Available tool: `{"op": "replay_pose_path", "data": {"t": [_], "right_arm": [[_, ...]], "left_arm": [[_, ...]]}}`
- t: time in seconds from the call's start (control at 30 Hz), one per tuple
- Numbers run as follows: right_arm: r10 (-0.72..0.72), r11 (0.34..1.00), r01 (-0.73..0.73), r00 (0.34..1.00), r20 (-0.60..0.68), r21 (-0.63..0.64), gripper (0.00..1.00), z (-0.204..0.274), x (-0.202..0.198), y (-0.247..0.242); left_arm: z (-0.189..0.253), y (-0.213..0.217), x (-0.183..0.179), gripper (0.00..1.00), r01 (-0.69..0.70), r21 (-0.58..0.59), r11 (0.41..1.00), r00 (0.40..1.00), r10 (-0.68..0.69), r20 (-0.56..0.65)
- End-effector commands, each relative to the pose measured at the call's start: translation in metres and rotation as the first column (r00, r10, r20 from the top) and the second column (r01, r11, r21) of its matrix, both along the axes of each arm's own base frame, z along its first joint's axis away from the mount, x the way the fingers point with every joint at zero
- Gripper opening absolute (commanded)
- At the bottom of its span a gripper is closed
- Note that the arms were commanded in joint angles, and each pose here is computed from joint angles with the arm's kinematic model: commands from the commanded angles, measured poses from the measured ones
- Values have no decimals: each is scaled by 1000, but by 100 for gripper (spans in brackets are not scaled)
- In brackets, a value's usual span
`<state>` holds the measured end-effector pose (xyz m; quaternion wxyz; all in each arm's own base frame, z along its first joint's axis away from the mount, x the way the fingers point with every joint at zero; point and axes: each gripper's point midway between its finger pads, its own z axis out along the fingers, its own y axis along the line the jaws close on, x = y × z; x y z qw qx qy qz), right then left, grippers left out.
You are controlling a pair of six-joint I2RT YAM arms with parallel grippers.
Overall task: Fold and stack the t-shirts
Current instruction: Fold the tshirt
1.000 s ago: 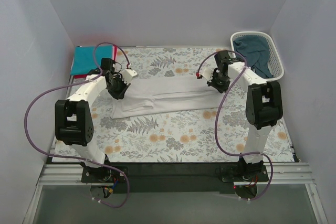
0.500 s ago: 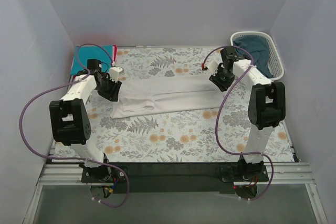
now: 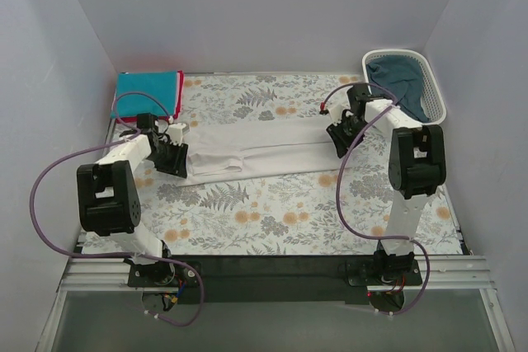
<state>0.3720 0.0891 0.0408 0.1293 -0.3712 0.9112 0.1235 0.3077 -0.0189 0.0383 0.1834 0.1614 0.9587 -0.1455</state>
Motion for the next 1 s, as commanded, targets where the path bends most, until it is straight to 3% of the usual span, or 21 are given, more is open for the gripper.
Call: {"op": "replay_pose_path", "data": {"t": [0.0, 0.2, 0.33, 0.53, 0.63, 0.8, 0.97], "right_arm": [[-42, 999, 42, 999, -24, 28, 40, -15, 4, 5], [-46, 999, 44, 998, -51, -23, 35, -32, -11, -6], [-32, 997, 25, 995, -98, -75, 34, -45, -43, -17], [-18, 996, 11, 996, -83, -94, 35, -33, -73, -26], [-23, 998, 22, 1000, -8, -60, 38, -4, -69, -22], [-42, 975, 4, 985, 169, 224, 45, 98, -47, 28], [-15, 883, -97, 972, 235, 459, 47, 154, -52, 101]], "left_arm": [[-11, 7, 1, 36, -38, 35, 999, 999, 38, 2], [-31, 12, -28, 28, -1, 82, 997, 999, 4, -36], [-39, 14, -51, 26, 26, 104, 994, 998, -19, -65], [-34, 11, -78, 26, 66, 100, 993, 996, -59, -68], [-14, 2, -80, 26, 73, 61, 995, 997, -71, -30], [45, -22, -66, 32, 102, -62, 993, 990, -95, 107], [76, -47, -60, 40, 160, -186, 969, 966, -115, 232]]}}
